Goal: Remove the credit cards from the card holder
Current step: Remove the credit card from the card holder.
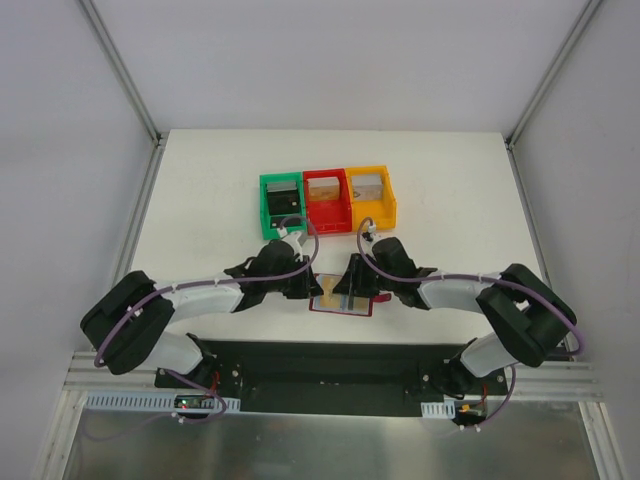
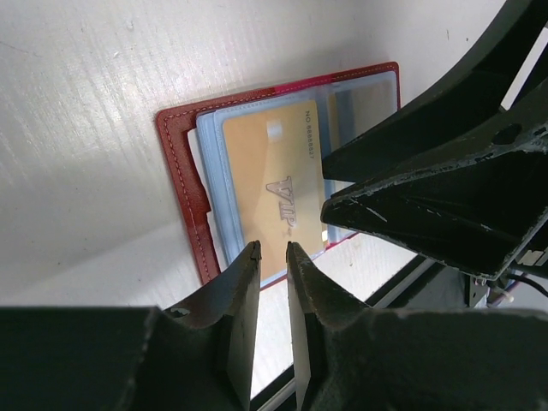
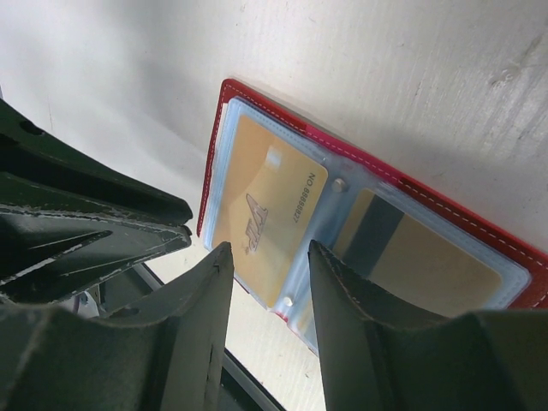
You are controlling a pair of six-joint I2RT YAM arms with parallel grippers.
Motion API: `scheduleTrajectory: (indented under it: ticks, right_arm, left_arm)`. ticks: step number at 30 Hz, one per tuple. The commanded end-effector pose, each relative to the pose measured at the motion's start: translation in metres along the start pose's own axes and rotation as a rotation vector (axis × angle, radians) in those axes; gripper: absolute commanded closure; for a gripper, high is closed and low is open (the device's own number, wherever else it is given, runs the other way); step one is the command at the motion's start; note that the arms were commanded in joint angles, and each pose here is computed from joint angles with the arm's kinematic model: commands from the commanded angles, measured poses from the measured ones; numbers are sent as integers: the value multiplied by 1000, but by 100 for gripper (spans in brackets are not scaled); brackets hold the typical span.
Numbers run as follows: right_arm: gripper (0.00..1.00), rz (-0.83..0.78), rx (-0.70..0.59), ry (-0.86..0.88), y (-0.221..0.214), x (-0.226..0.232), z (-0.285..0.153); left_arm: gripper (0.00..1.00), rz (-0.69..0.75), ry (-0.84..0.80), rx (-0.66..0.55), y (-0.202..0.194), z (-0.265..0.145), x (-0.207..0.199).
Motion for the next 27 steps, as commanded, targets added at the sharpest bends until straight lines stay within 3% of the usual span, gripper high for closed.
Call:
scheduleTrajectory:
  ticks: [1,27]
  right_arm:
    - [57,-2,-13,0,-1,-3,3]
    - [53,5,-30,55,1,7,1]
  left_arm:
    - [82,1,-53,-20,12,4,-15]
    - [87,-43,92,0,1,20,21]
Point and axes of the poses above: each gripper's point midway between its finger pads, its own z axis out along the fingers, its own x axis along the line the jaws close on, y = z × x, the point moved 1 cm from there along -z, back along the fingers, and after that the axes turned 4 degrees about -z, right-handed, at the moved point
